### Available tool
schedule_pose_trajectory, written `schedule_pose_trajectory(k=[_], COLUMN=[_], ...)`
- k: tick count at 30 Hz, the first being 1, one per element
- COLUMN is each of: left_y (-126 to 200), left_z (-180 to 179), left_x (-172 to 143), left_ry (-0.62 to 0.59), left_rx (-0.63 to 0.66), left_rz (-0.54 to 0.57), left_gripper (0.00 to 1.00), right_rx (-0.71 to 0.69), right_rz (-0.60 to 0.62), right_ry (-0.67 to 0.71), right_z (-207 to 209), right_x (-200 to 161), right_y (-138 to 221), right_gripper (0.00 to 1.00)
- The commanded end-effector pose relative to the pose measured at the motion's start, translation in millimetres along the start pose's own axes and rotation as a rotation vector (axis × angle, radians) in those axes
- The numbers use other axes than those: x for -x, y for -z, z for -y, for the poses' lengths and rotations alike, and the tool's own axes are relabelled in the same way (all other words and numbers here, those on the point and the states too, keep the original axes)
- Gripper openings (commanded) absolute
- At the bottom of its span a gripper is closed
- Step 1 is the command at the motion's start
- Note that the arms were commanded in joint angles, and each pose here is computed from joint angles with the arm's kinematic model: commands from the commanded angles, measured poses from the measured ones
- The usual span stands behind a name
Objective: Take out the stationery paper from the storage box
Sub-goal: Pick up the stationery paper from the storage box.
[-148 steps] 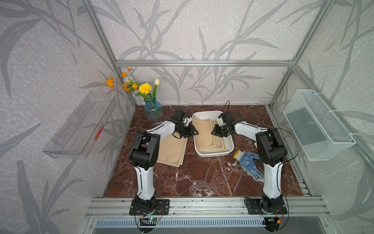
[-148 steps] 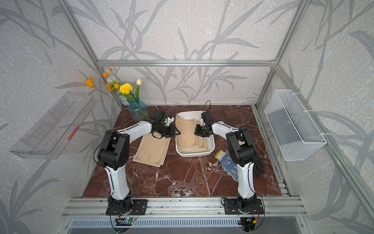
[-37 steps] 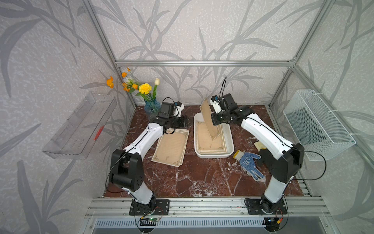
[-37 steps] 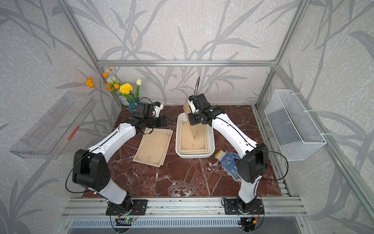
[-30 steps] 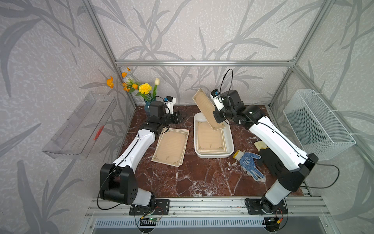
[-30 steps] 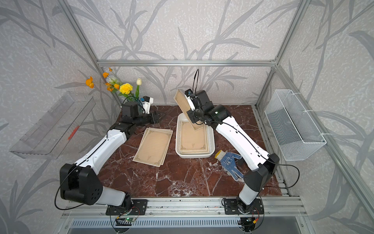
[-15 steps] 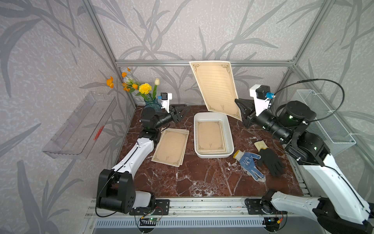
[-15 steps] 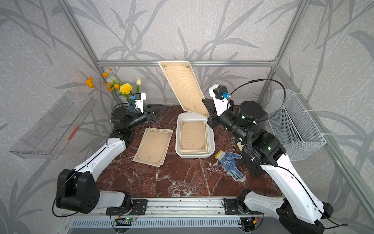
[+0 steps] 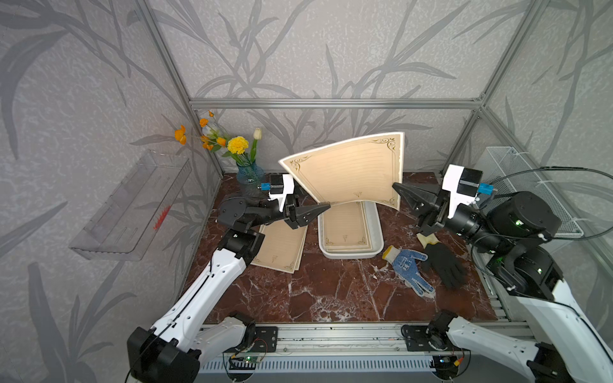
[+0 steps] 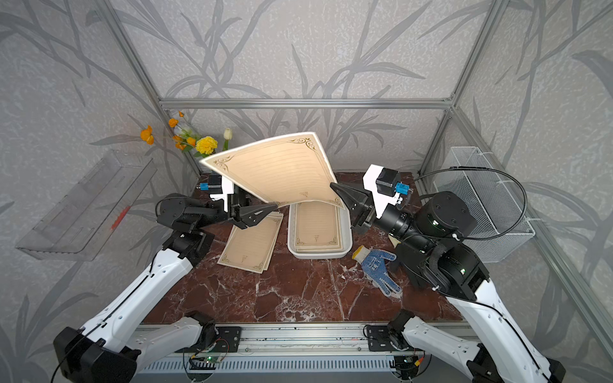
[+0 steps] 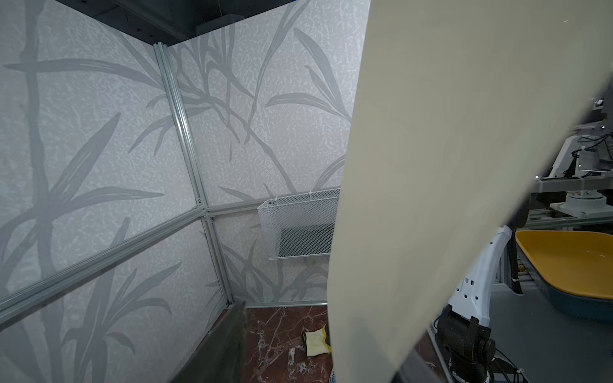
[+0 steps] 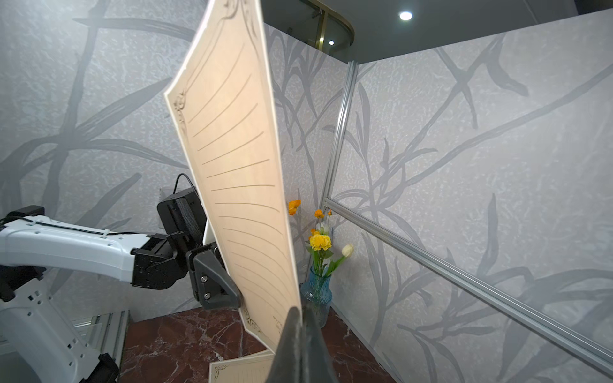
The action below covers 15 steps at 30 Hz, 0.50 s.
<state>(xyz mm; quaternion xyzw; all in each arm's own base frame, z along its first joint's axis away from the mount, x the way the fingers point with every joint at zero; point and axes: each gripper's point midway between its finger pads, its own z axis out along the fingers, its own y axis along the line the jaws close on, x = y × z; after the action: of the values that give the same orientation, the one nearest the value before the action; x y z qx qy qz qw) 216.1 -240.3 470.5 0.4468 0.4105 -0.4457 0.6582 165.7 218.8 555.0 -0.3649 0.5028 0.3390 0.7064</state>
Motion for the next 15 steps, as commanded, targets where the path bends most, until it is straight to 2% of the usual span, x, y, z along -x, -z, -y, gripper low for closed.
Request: schedule_pose_trajectory(k=[1, 7, 10, 15], left_y=[2.3, 7.3, 9.0, 11.1], left_z=[8.1, 28.0, 37.4, 47.9], left_x=[19.0, 44.8, 53.1, 57.4], left_ry=[-0.063, -0.086, -0.068, -0.025], left_rx=[0.001, -0.029, -0.048, -0.059], left_rz=[0.017, 0.058, 0.067, 0.073], left_gripper=[0.53, 0.39, 0.34, 0.20], right_rx=[0.066, 0.114, 0.138, 0.154], right_rz=[0.058, 0.055, 0.050, 0.039], right_ry=[-0.014, -0.046, -0.070, -0.124], right_z=[-11.7, -18.4, -21.4, -22.1], right_x=[12.1, 8.9, 4.5, -7.7], right_y=[2.9, 0.3, -2.7, -9.6], right_gripper=[0.00, 0.00, 0.00, 0.00])
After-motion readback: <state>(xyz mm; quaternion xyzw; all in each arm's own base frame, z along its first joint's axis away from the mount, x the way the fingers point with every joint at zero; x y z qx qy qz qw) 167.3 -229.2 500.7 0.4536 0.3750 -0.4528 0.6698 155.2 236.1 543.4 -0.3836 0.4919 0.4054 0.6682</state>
